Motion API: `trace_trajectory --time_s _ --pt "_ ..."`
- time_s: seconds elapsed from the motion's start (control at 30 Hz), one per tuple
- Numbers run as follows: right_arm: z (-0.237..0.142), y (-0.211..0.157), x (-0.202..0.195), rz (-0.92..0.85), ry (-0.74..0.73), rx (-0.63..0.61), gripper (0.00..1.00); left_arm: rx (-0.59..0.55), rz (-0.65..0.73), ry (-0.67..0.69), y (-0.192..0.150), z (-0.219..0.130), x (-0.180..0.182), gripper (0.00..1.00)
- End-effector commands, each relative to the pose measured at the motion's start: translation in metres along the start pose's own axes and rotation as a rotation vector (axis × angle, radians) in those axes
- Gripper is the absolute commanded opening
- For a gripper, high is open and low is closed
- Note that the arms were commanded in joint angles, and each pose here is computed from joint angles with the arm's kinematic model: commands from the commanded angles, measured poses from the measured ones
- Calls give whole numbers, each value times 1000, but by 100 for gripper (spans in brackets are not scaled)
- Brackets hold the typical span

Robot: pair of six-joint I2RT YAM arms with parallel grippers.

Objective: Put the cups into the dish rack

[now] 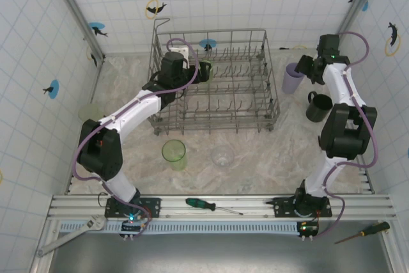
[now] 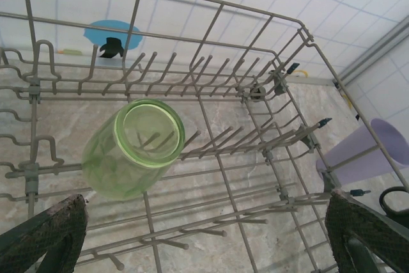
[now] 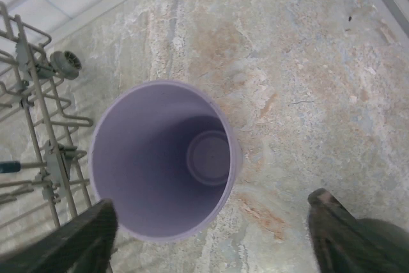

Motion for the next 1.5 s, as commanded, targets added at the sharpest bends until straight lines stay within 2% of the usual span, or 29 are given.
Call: trace_trajectory --time_s 0.0,0.1,0.43,0.6,0.83,1.1,1.47 --pt "0 16 5 12 32 -20 68 -37 -11 -41 15 -18 -11 98" --pt "8 17 6 14 35 4 57 -46 -3 -36 18 -21 -12 98" --pt "38 7 -2 20 -4 92 52 -43 -9 -53 18 -26 -15 98" --pt "50 0 -3 22 4 121 35 -41 -3 -48 17 -27 -14 98" --pt "53 2 -2 29 19 138 1 -42 -10 -44 17 -27 -13 98" --pt "26 13 -2 40 46 88 0 -35 -15 -52 16 -28 -14 98" --pt "-45 63 5 113 165 -124 0 -20 -20 -39 16 -26 -14 98"
Point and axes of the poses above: each hand's point on the last joint's axis, 136 mm out from that joint toward the fingers, its own z axis out along the fingers, its own x axis along the line the jaws close on, y = z × x, the point moved 4 cm from there along -z, back along the fingers, and after that the axes turned 6 degrees about -z, right-handed, at the moved point
